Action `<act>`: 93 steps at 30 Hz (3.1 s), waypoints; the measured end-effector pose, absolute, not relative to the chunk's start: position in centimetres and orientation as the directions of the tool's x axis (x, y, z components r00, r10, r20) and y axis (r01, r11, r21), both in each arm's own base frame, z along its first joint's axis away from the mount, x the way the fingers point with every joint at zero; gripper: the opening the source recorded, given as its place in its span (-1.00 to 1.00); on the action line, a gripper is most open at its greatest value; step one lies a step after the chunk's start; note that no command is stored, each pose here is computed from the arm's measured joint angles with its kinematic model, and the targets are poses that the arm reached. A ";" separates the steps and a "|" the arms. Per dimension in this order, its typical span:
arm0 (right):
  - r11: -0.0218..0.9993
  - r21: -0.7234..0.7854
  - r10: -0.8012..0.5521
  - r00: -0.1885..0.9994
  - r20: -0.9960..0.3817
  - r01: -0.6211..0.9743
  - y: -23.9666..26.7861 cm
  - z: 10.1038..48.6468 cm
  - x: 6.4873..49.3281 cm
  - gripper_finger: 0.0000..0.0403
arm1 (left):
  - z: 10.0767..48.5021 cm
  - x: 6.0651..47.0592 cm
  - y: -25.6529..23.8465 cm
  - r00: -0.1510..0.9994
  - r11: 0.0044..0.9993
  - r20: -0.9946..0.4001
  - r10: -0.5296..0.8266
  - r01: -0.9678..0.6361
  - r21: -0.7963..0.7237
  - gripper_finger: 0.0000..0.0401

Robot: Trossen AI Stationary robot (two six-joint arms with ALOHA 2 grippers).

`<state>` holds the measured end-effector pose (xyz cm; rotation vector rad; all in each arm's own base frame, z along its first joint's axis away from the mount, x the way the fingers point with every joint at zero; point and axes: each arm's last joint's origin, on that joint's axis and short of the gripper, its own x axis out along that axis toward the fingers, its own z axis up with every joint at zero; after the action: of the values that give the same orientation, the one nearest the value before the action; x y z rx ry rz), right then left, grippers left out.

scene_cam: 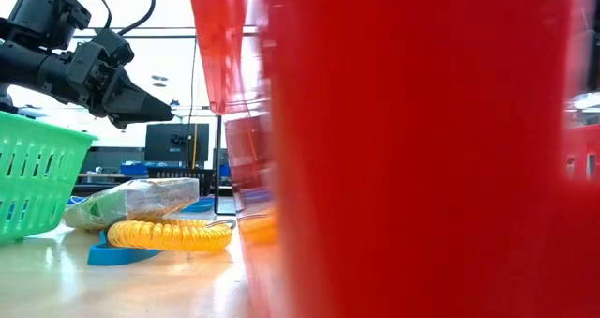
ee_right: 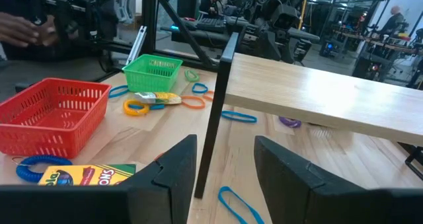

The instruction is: Pick & Place Office Desk Supplies

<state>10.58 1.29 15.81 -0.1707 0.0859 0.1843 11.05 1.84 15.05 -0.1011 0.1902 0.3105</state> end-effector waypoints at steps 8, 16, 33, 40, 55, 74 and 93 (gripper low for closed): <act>0.969 -0.161 0.175 0.979 -0.100 -0.189 1.3 15.8 10.6 -0.20 | 15.1 11.0 1.8 0.934 0.947 -0.201 0.294 -0.313 -0.070 -0.27; 0.969 -0.161 0.175 0.979 -0.101 -0.190 1.3 15.8 10.6 -0.20 | 15.1 11.0 1.8 0.934 0.947 -0.201 0.294 -0.313 -0.070 -0.27; 0.969 -0.161 0.175 0.979 -0.100 -0.190 1.3 15.8 10.6 -0.20 | 16.0 10.9 2.5 0.851 0.853 -0.097 0.517 -0.503 0.136 -0.27; 0.967 -0.173 0.175 0.981 -0.083 -0.187 1.3 16.0 10.6 -0.20 | 16.0 11.0 2.4 0.871 0.876 -0.099 0.482 -0.479 0.054 -0.27; 0.995 -0.014 0.097 0.941 0.325 -0.097 1.0 19.9 10.1 -0.20 | 16.1 11.0 2.4 0.874 0.864 -0.092 0.477 -0.486 -0.135 -0.27; 0.985 0.125 0.102 0.988 0.119 -0.117 1.1 18.0 11.1 -0.20 | 17.5 11.1 2.2 0.912 0.883 0.048 0.408 -0.381 -0.273 -0.27; 0.985 0.063 0.169 0.859 -0.483 -0.158 4.1 20.5 19.3 -0.21 | 18.2 13.0 0.6 0.998 0.997 -0.066 0.024 -0.028 -0.072 -0.27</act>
<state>19.26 4.06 20.48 0.0209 0.5086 0.1716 13.01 0.62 18.20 -0.0725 0.0647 0.0259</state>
